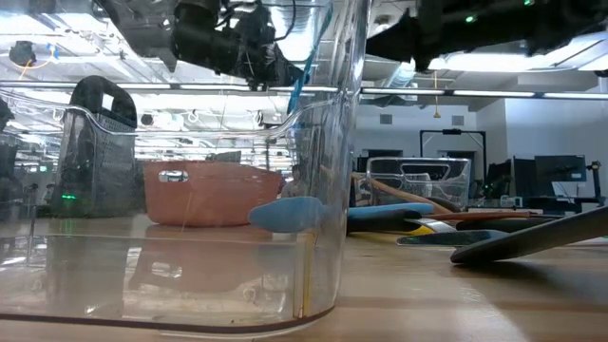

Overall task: Pick & Place Kitchen Items
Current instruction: Put the blue serving spoon into the top transparent bin

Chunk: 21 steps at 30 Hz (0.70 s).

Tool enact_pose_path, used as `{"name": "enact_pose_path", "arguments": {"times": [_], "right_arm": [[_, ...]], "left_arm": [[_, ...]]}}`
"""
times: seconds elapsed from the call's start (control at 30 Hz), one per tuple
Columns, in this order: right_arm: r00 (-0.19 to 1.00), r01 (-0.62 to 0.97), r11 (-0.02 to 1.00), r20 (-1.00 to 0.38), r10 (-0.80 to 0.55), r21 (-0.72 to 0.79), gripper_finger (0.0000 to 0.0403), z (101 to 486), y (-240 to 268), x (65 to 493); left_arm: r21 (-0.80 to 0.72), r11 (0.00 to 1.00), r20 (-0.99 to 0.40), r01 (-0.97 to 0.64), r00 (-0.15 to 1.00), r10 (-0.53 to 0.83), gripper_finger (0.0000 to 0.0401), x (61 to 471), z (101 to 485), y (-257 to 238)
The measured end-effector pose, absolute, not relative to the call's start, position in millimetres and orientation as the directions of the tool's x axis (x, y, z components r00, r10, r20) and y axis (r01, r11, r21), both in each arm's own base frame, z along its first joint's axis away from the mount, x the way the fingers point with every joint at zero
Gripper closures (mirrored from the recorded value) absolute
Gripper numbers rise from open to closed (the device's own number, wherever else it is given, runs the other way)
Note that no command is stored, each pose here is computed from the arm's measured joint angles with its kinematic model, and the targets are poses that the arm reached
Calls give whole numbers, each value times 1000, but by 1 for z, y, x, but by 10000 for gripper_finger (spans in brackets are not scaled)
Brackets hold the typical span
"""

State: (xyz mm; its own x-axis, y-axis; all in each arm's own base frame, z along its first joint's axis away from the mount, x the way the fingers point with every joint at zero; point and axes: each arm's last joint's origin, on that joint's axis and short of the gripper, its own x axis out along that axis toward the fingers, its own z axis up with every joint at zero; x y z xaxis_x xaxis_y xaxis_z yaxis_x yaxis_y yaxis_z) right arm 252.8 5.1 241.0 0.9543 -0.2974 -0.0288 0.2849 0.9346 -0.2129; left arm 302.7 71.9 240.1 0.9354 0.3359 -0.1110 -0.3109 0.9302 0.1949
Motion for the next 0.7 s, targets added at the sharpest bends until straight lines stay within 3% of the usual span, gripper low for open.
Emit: {"name": "enact_pose_path", "arguments": {"times": [0.27, 0.43, 0.7], "right_arm": [[940, 337, 913, 22, -341, -232, 402, 225, -6, 271], [924, 379, 920, 105, -369, -101, 395, 228, -14, 279], [917, 393, 917, 102, -386, -64, 299, 240, -19, 307]], "left_arm": [[195, 925, -111, -327, 929, 352, 374, 304, 239, 72], [193, 925, -111, -327, 929, 352, 375, 304, 239, 72], [193, 925, -112, -327, 929, 352, 375, 304, 239, 72]]}}
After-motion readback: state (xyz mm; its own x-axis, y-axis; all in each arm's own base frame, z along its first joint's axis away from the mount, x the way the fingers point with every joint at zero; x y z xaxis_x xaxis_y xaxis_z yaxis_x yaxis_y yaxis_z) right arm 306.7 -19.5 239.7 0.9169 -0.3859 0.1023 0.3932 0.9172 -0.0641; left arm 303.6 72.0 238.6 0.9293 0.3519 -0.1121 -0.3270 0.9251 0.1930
